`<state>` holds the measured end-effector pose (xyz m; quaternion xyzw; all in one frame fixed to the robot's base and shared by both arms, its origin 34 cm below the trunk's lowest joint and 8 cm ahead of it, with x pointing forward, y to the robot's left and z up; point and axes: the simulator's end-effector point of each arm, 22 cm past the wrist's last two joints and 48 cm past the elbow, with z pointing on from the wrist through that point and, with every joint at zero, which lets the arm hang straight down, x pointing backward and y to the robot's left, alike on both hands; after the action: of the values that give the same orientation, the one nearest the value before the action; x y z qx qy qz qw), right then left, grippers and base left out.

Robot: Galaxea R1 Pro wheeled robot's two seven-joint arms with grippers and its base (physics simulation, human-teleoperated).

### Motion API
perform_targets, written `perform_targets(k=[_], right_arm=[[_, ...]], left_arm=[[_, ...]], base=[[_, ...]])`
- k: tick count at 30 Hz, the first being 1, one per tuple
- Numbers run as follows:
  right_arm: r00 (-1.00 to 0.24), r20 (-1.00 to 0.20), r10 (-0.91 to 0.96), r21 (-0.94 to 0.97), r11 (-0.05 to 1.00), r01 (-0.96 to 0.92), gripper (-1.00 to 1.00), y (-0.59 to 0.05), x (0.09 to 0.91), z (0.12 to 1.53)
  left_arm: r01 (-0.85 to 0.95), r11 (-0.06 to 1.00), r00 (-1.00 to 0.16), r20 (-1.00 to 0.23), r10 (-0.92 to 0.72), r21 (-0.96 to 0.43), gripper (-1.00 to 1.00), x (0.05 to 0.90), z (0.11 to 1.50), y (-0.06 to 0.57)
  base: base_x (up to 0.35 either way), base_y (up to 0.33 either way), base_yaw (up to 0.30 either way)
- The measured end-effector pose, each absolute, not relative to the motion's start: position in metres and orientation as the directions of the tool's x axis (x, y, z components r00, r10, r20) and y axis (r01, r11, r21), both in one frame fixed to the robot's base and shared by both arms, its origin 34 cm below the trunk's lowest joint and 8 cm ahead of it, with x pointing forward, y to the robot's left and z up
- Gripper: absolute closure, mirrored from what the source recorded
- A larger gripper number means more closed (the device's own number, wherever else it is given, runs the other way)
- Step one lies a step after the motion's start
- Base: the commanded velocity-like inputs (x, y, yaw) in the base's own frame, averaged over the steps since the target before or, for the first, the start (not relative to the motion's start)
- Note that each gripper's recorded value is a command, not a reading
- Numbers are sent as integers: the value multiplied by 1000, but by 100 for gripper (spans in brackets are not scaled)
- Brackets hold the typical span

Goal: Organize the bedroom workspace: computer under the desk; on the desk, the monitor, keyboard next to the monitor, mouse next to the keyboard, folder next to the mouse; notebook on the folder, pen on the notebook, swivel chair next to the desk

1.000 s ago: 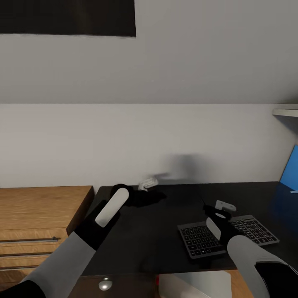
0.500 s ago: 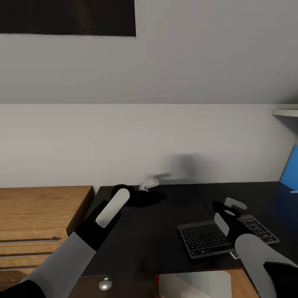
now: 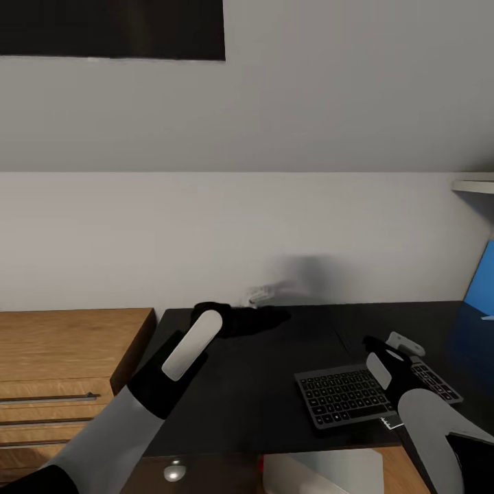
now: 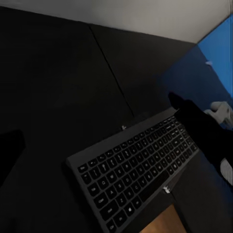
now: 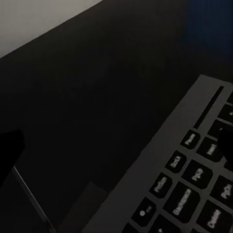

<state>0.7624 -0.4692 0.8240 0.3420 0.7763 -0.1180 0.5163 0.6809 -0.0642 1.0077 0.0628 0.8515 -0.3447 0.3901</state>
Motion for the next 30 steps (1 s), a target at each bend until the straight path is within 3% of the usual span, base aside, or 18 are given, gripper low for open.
perform_targets(k=[30], right_arm=[[-234,-883,406,168,740,652,-100,-468,761,823]], left_arm=[[387,761,-664,-730,-162,-520,-100,681,1017,-62]], base=[[0,0,-46]])
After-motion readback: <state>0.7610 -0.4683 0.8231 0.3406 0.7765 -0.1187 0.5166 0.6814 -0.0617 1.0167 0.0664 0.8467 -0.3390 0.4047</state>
